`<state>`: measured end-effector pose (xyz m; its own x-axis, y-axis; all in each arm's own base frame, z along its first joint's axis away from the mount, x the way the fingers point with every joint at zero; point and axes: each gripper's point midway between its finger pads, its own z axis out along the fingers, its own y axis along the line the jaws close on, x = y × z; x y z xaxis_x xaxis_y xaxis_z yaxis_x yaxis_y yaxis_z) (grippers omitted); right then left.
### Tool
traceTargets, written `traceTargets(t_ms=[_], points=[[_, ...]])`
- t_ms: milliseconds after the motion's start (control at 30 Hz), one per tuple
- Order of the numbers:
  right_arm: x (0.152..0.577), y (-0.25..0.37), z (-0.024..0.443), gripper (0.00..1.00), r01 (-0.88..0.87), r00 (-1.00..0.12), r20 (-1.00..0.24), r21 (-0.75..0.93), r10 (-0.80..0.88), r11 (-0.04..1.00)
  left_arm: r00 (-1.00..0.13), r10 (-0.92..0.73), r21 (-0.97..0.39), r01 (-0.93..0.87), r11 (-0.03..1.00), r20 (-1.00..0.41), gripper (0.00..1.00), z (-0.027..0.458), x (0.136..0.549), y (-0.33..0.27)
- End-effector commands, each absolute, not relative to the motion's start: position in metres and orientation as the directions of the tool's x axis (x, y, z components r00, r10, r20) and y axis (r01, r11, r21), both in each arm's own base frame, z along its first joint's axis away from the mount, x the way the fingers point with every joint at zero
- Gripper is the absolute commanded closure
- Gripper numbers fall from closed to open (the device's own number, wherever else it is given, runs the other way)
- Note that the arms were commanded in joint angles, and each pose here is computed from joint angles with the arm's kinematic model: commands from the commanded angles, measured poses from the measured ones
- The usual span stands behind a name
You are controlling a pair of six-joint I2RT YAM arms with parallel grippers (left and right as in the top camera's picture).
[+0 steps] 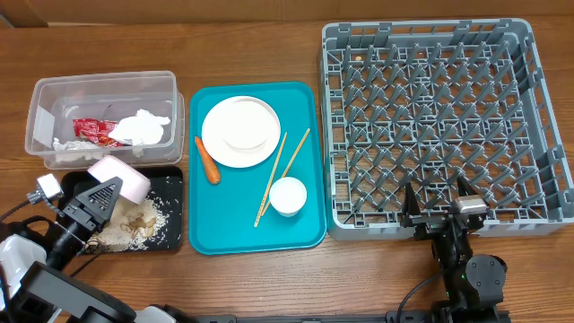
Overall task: Sort waste into correct bins and load items into the dishwasher
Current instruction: 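Tip the bowl over to dump rice and shells onto the black tray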
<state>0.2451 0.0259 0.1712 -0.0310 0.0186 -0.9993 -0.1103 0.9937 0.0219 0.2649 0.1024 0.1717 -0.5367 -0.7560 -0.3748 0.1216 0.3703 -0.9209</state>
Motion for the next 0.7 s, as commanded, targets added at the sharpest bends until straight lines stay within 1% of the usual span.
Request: traceTargets(t_ms=[0,100,167,300,433,567,667], points=[[0.245,0.025,0.170,0.00,-0.109,-0.026,-0.999,0.021,0.018,0.994,-0.527,-0.768,-0.928,0.137,0.347,-0.365,0.96,0.179,0.263,0.099],[0.245,0.025,0.170,0.00,-0.109,-0.026,-0.999,0.021,0.018,0.994,-0.526,-0.754,-0.915,0.143,0.378,-0.394,0.96,0.176,0.265,0.101],[0.245,0.025,0.169,0.00,-0.109,-0.027,-0.999,0.021,0.018,0.994,-0.529,-0.766,-0.927,0.134,0.349,-0.365,0.96,0.178,0.264,0.100],[0.245,0.025,0.170,0.00,-0.109,-0.026,-0.999,0.021,0.018,0.994,-0.534,-0.751,-0.916,0.131,0.379,-0.387,0.96,0.174,0.264,0.100],[0.245,0.025,0.170,0.00,-0.109,-0.026,-0.999,0.021,0.018,0.994,-0.535,-0.752,-0.917,0.128,0.377,-0.384,0.96,0.174,0.264,0.100],[0.245,0.025,0.170,0.00,-0.109,-0.026,-0.999,0.021,0.018,0.994,-0.567,-0.768,-0.941,0.040,0.335,-0.297,0.96,0.165,0.261,0.098],[0.245,0.025,0.170,0.00,-0.109,-0.026,-0.999,0.021,0.018,0.994,-0.593,-0.758,-0.933,-0.033,0.359,-0.271,0.96,0.156,0.260,0.102]])
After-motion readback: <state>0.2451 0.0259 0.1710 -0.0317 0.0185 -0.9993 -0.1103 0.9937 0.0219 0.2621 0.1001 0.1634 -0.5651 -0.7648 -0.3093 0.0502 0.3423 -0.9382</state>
